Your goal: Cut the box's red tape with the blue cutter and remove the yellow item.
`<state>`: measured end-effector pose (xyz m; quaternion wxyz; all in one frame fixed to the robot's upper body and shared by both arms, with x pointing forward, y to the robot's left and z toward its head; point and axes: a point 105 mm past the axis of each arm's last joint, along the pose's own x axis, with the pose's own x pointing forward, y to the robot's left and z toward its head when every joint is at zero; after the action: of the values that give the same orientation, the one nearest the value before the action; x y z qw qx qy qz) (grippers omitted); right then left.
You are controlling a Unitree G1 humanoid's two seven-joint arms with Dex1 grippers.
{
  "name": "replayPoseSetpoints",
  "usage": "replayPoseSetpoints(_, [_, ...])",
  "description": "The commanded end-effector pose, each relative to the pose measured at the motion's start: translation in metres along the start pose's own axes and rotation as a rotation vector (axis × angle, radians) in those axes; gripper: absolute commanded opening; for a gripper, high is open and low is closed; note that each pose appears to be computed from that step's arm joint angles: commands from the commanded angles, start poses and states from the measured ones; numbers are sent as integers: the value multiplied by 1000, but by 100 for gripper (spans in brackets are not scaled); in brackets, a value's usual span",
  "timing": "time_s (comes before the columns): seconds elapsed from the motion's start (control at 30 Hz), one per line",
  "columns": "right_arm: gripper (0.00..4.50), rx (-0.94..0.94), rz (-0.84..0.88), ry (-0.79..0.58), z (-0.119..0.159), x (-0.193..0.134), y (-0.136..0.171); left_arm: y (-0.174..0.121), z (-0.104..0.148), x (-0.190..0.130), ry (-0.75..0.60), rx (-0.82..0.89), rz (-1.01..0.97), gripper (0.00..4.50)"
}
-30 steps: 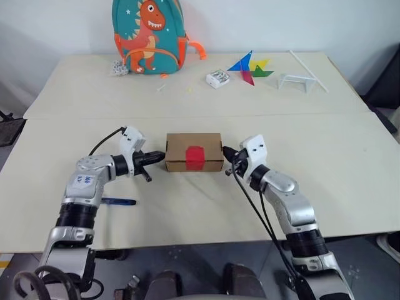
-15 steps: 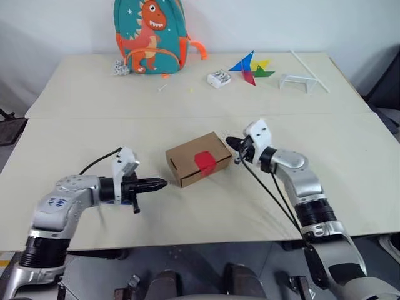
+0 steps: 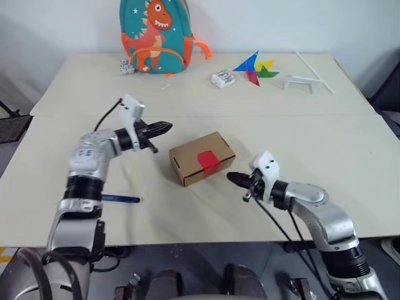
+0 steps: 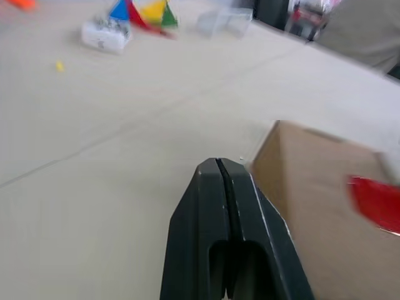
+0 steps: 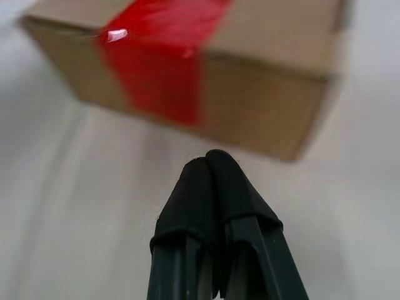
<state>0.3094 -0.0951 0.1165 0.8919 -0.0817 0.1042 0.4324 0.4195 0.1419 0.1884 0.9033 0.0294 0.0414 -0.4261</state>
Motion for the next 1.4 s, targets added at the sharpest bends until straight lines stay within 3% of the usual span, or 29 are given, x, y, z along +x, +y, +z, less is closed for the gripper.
replayPoseSetpoints(0.03, [4,-6,-31,-32,12,8,5,0,-10,6,65,52,-27,0])
replayPoseSetpoints(0.2, [4,-7,-70,-36,14,16,-1,-16,-30,5,151,-8,-146,0])
replayPoseSetpoints(0.43, [4,-8,-70,-64,27,21,-8,-41,-38,-23,180,-69,-258,0])
replayPoseSetpoints(0.63, [4,-54,-44,-53,32,25,-18,-70,-48,-42,197,-132,-276,0])
replayPoseSetpoints(0.9, [4,-130,8,-42,39,29,-36,-103,-58,-41,168,-209,-244,0])
replayPoseSetpoints(1.17, [4,-172,49,-31,39,37,-51,-121,-63,-36,155,-254,-226,0])
replayPoseSetpoints(1.4, [4,-202,26,-62,42,27,-66,-119,-67,-47,179,-235,-201,0])
